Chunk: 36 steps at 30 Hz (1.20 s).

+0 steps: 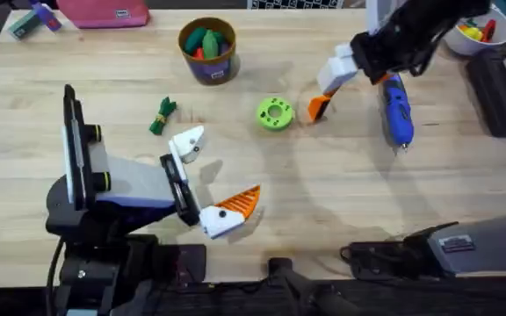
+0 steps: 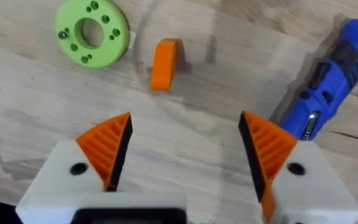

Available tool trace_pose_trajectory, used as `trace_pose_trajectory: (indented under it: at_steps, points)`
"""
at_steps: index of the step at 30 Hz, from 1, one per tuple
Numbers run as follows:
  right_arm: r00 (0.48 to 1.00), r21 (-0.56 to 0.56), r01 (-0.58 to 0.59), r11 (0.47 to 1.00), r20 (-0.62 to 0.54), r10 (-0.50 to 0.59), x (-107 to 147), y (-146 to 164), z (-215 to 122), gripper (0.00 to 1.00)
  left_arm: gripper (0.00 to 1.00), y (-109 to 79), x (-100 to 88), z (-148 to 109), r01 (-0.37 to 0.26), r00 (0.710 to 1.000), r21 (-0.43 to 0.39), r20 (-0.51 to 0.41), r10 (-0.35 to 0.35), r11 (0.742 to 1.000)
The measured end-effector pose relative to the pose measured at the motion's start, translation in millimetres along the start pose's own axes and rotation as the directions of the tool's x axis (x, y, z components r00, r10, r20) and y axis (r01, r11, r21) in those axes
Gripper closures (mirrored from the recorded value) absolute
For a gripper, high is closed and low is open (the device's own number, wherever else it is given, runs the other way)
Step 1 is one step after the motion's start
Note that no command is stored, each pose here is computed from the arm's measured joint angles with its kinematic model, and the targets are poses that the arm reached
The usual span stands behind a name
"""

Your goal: Pick up the gripper from the table and insert it into the empty holder that is missing its gripper. Then pick up a screw, insert it into the mounting hole, and use the screwdriver to tighten it. Finally, clean up the table by picking up the vegetable and placing it into the bucket.

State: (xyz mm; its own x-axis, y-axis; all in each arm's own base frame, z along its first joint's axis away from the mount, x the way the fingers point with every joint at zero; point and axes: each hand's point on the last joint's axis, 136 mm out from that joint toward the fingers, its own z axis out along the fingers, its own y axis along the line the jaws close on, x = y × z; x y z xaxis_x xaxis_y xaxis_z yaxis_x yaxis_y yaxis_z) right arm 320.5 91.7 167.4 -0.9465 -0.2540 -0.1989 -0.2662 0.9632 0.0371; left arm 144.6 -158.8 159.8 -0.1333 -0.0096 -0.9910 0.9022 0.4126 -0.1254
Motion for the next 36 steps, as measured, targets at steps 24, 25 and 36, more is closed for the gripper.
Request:
trace_pose_trajectory:
  at_steps: [24,25,36]
  points:
    - [0.988,0.015,0.002,1.0,-0.154,0.001,-10,21,84,0.081,0.015,0.1,0.0,0,0.0,1.0,0.0,0.0,0.0,1.0]
    - [0.987,0.016,-0.002,1.0,-0.158,0.004,-10,21,86,0.086,0.015,0.1,0.0,0,0.0,1.0,0.0,0.0,0.0,1.0]
    - [0.986,0.02,-0.024,1.0,-0.163,0.027,-10,19,89,0.347,0.015,0.1,0.0,0,0.0,1.0,0.0,0.0,0.0,1.0]
